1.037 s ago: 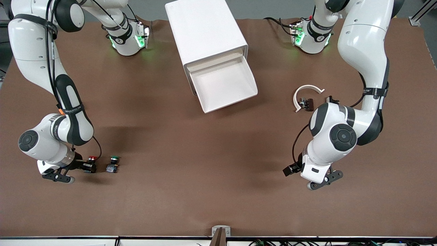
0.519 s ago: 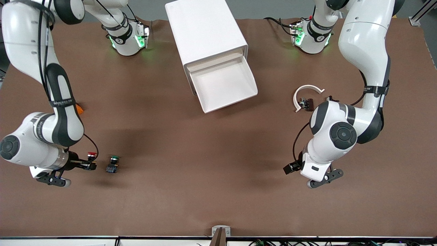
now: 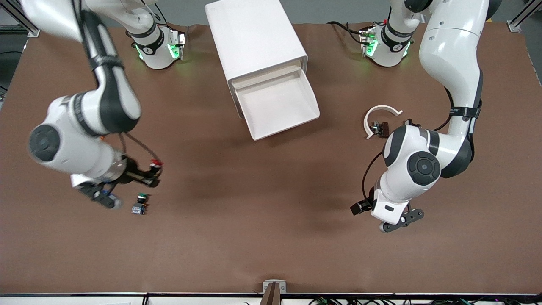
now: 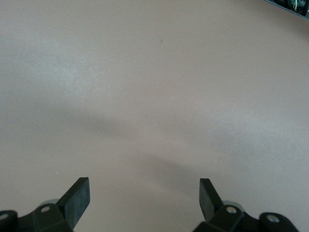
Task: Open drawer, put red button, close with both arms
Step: 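Carry the red button over the open drawer with the right gripper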
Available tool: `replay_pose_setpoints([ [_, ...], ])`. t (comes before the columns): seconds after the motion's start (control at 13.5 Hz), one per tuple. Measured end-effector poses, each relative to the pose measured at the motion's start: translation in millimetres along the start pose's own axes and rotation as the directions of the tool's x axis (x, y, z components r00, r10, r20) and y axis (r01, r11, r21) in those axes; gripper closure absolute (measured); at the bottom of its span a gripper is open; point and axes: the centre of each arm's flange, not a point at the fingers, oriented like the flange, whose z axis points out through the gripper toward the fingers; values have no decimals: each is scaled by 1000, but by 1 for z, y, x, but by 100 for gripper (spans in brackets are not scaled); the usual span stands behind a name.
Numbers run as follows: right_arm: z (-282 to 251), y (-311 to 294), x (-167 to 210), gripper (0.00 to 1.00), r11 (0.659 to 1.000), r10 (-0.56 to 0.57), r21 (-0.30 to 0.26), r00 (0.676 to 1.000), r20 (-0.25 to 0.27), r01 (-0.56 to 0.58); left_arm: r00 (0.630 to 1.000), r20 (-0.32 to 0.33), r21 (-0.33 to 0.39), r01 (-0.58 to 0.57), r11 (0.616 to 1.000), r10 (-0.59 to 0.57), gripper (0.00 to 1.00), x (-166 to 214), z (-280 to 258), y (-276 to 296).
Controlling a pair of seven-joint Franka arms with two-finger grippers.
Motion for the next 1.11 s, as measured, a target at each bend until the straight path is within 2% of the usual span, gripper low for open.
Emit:
replay_pose_setpoints([
  [0.22, 0, -71, -102, 58, 996, 94, -3, 996, 1, -94, 1000, -2, -2, 0, 1000, 0, 0, 0, 0, 0],
  [0.52, 16, -133, -222, 58, 987, 155, -31, 986, -70, -157, 1000, -4, -5, -1, 1000, 1, 0, -1, -1, 2],
  [0.74, 30, -154, -289, 58, 982, 178, -42, 974, -142, -186, 1000, -5, -10, 22, 1000, -22, 0, -5, -3, 8],
  [0.89, 38, -161, -325, 58, 979, 193, -40, 969, -156, -201, 999, -6, -14, 46, 999, -46, 0, -14, -5, 19],
  [1.11, 45, -167, -355, 58, 970, 234, -25, 959, -158, -241, 996, -2, -17, 88, 996, -88, 0, -31, -6, 39],
])
